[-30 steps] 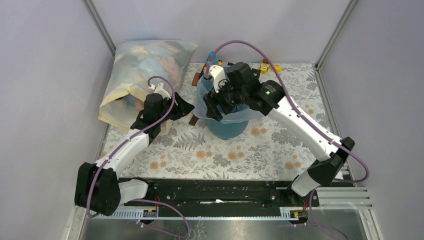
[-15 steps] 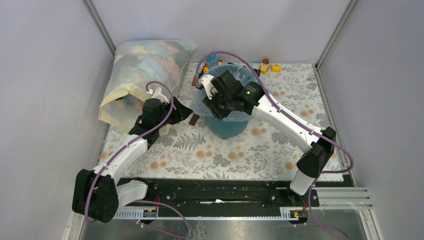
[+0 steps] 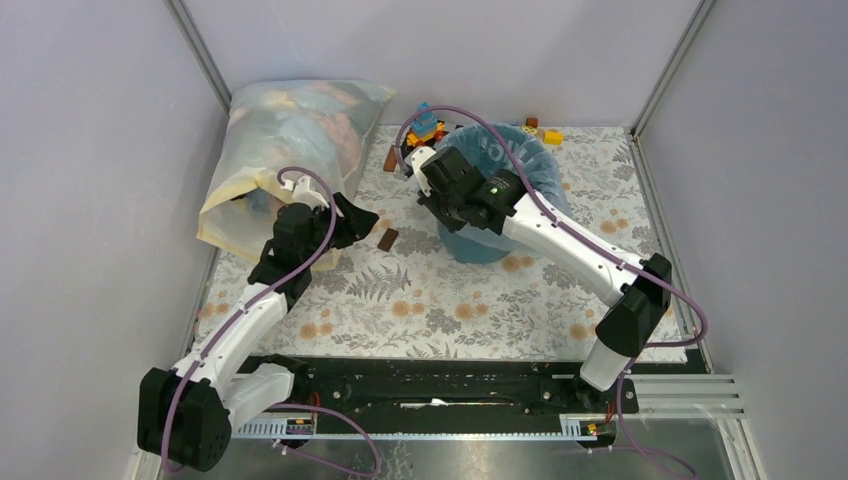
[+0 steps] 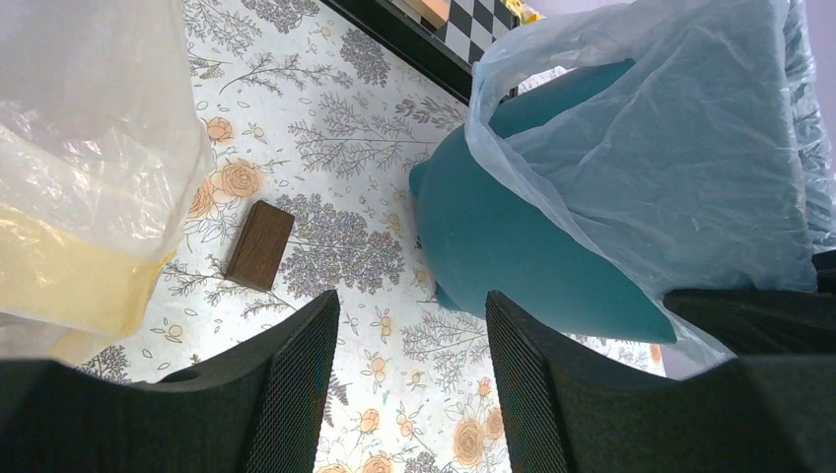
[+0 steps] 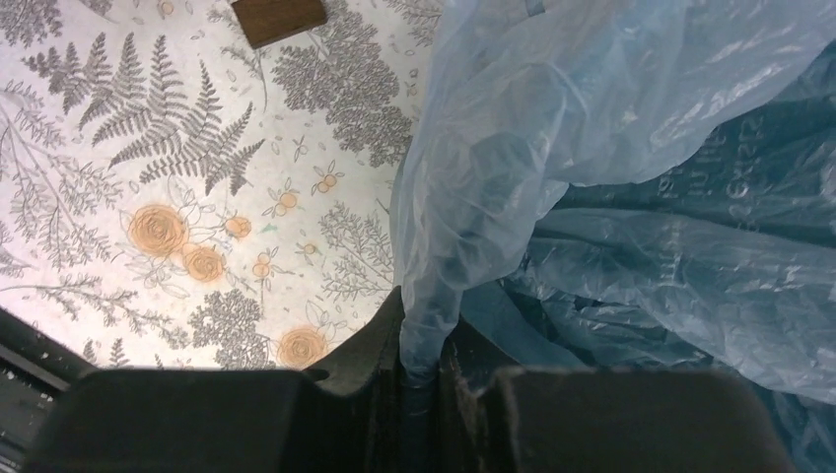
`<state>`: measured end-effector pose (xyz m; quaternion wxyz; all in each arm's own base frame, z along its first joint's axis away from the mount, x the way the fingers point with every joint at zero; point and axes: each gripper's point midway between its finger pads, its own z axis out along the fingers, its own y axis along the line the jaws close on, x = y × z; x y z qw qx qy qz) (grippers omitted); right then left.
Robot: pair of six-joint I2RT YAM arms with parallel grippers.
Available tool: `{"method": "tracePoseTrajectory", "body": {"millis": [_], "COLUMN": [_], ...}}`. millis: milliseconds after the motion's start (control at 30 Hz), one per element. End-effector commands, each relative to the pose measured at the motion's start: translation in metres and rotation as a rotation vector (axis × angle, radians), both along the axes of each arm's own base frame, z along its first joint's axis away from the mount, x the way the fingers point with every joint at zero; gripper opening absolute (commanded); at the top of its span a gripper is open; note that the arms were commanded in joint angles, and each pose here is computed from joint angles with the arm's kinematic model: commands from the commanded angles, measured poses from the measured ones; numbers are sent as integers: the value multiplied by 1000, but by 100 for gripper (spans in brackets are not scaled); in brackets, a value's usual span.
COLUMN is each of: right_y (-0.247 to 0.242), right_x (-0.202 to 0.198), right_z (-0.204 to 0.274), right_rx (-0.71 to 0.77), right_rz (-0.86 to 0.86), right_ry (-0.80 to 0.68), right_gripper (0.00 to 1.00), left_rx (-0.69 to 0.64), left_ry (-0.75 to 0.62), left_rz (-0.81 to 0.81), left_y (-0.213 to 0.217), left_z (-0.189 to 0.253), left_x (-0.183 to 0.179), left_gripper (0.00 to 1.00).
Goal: Put the trash bags into the trash bin
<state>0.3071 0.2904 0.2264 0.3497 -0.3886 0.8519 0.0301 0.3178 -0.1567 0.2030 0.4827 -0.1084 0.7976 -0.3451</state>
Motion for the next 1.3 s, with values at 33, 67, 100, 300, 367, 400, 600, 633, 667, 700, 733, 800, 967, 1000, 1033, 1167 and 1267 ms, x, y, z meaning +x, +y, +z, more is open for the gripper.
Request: {"method": "tracePoseTrajectory", "body": {"millis": [33, 67, 100, 300, 367, 400, 600, 633, 667, 700, 733, 800, 967, 1000, 1033, 1167, 1267], "right_y": [-1, 7, 16, 53, 62, 67, 73, 72, 70, 68, 65, 59, 42, 36, 28, -15, -60], "right_x": [18, 17, 18, 26, 24, 22, 1, -3, -6, -6, -4, -4, 0, 2, 4, 11, 17], "right_z": [15, 14, 15, 21, 23, 25, 32, 31, 32, 35, 39, 50, 94, 106, 113, 139, 133], "right_rx": [-11, 9, 31, 102, 127, 139, 148, 140, 135, 136, 135, 147, 227, 245, 255, 291, 291], "right_rz": [-3, 26, 49, 133, 163, 178, 246, 257, 258, 248, 228, 210, 128, 97, 65, -93, -255], "right_ry": [-101, -90, -81, -51, -27, -17, 26, 31, 32, 29, 13, -15, -145, -187, -226, -395, -470], "right_gripper": [12, 13, 14, 15, 15, 16, 28, 38, 50, 60, 68, 79, 86, 88, 90, 100, 100], "left_rx": [-16, -19, -19, -6, 6, 11, 26, 26, 26, 24, 25, 23, 21, 23, 27, 41, 42], "left_ry": [-61, -61, -61, -60, -59, -58, -63, -63, -61, -61, -55, -49, -49, -52, -55, -60, -59], "left_rz": [23, 23, 23, 20, 23, 25, 33, 32, 32, 29, 26, 22, 20, 20, 21, 23, 17], "left_y": [3, 2, 2, 4, 5, 6, 9, 8, 8, 7, 7, 5, 5, 5, 6, 7, 6], "left_z": [14, 14, 14, 14, 13, 12, 10, 9, 8, 9, 6, 4, 3, 4, 4, 5, 4], "left_x": [3, 3, 2, 0, -1, -1, -1, -1, 0, 0, 1, 2, 1, 1, 1, 2, 3], "left_gripper": [59, 59, 60, 60, 60, 60, 61, 61, 61, 61, 61, 61, 61, 61, 62, 62, 62]}}
